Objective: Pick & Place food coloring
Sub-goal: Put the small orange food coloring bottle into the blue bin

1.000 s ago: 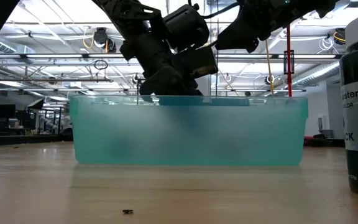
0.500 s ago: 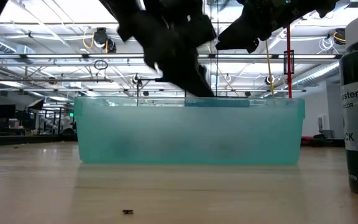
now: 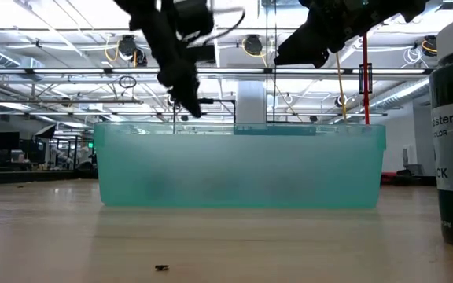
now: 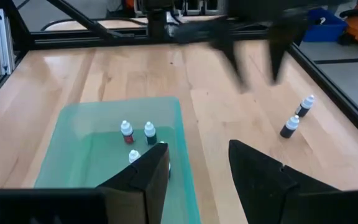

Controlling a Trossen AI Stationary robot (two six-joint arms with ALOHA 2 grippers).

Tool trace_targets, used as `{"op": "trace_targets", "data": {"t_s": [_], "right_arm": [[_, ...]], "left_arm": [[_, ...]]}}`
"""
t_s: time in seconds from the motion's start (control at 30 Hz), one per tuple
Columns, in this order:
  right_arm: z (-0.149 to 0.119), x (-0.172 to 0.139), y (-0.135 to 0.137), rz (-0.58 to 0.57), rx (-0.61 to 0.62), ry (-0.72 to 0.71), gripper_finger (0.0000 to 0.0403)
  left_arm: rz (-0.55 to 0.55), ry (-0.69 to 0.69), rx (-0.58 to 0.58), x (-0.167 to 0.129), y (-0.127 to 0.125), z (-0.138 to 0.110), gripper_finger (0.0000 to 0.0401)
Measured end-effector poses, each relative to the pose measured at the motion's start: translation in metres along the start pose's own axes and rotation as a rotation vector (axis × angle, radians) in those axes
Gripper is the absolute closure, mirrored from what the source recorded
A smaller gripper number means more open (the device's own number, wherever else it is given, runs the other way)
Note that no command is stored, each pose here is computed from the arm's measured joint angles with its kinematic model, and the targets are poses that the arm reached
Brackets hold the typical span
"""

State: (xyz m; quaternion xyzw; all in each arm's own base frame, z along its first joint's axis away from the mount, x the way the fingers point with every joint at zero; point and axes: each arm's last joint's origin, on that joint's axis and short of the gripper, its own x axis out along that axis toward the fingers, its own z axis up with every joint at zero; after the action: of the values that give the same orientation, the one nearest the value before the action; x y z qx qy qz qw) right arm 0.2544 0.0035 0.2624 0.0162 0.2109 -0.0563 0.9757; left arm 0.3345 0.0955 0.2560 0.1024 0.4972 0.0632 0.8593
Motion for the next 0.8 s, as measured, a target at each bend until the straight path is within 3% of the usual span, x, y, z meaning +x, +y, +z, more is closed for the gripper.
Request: {"op": "trace_targets", "data": {"t_s": [0.2,0.37,0.53,0.8], "right_arm": [[-0.003,0.000,0.000,-0.002,-0.004,0.029,0.0248],[-0.003,0.000,0.000,-0.002,-0.005,0.036,0.0248],[-0.003,0.000,0.000,-0.002,-0.005,0.035,0.0248],[-0.003,0.000,0.000,-0.002,-0.005,0.035,0.0248]], "left_arm": [[0.030,0.048,-0.192,0.011,0.069,-0.035,0.0227],[0.063,0.080,-0.408,0.021,0.107,-0.062,0.0226],[0.047,0.133,-0.484,0.044,0.122,-0.080,0.0226],[0.017,0.191,-0.435,0.087,0.118,-0.087,0.0226]]}}
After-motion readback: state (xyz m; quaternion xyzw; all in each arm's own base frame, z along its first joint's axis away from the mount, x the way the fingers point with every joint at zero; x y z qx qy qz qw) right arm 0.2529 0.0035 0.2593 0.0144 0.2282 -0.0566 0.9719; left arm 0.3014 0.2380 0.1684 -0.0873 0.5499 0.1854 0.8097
